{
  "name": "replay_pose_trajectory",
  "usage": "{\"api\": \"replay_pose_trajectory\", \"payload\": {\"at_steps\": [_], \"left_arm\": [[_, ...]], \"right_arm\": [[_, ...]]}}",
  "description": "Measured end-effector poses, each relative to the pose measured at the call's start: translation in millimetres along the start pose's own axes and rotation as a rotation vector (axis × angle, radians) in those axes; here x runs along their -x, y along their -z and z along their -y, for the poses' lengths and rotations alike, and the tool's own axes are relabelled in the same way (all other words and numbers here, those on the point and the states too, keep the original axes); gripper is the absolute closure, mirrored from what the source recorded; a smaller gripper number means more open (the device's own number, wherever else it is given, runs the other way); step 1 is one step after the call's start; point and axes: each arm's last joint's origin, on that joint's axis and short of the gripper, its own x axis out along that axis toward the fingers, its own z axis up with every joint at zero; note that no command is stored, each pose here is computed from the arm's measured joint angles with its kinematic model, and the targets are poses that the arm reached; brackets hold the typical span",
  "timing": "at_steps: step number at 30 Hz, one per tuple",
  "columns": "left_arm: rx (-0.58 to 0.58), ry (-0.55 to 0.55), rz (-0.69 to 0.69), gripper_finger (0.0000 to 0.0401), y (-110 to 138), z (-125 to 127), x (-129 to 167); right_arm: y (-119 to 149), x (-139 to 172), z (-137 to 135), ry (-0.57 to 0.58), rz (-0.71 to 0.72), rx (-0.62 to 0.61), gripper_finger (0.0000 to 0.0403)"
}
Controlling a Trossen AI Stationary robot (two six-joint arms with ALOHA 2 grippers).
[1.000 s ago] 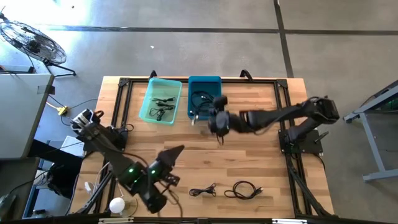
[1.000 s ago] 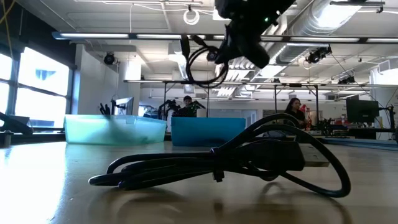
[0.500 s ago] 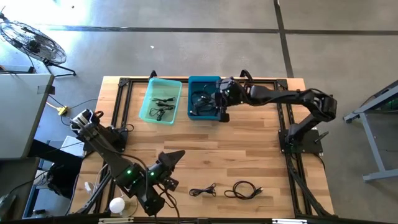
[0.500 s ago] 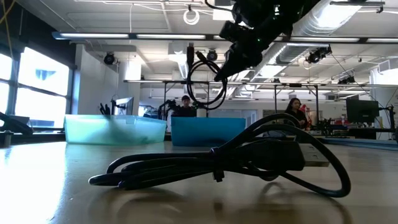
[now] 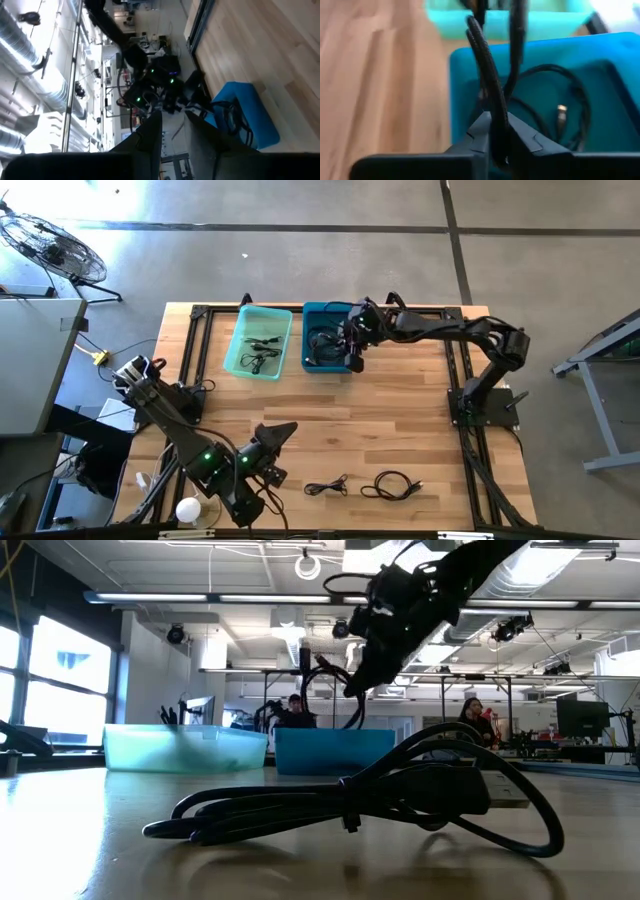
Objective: Pick & Place USB Port
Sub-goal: Put the black HDMI cable into the blue bin
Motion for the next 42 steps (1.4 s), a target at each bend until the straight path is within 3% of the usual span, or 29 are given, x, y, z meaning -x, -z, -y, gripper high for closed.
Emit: {"api": "replay_pose_trajectory", "payload": {"at_steps": [3,9,13,17,23,29,33,37,42], "left_arm": [[-0.029,0.027,0.011,0.0323,1.0,1.9,0.0],[-0.074,0.048,0.009,0.0323,4.9,4.6,0.0],[-0.098,0.056,0.005,0.0323,7.3,6.1,0.4],[-0.175,0.16,0.035,0.0323,12.1,11.5,0.8],[-0.121,0.321,0.061,0.0323,16.7,18.0,2.2],[-0.062,0.443,0.065,0.0323,19.2,22.0,3.7],[-0.016,0.486,0.067,0.0323,18.7,23.0,4.2],[0.049,0.498,0.054,0.0323,18.6,23.2,4.4],[0.106,0.55,0.051,0.0323,18.2,24.5,5.1]], "right_arm": [[-2.2,-2.0,2.6,0.064,0.02,-0.053,0.0315],[-7.6,-3.7,-2.0,0.11,0.056,-0.049,0.0198],[-10.5,-2.3,-7.0,0.133,0.061,-0.036,0.0151],[-22.0,18.0,-16.9,0.13,0.12,-0.014,0.0142],[-36.7,82.4,-55.5,0.058,0.193,0.049,0.014],[-18.6,162.0,-119.4,-0.106,0.147,0.108,0.014],[3.0,196.2,-160.3,-0.198,0.096,0.09,0.014],[26.8,201.1,-199.4,-0.259,0.044,0.098,0.0146],[66.7,172.9,-255.7,-0.424,-0.022,0.201,0.016]]}}
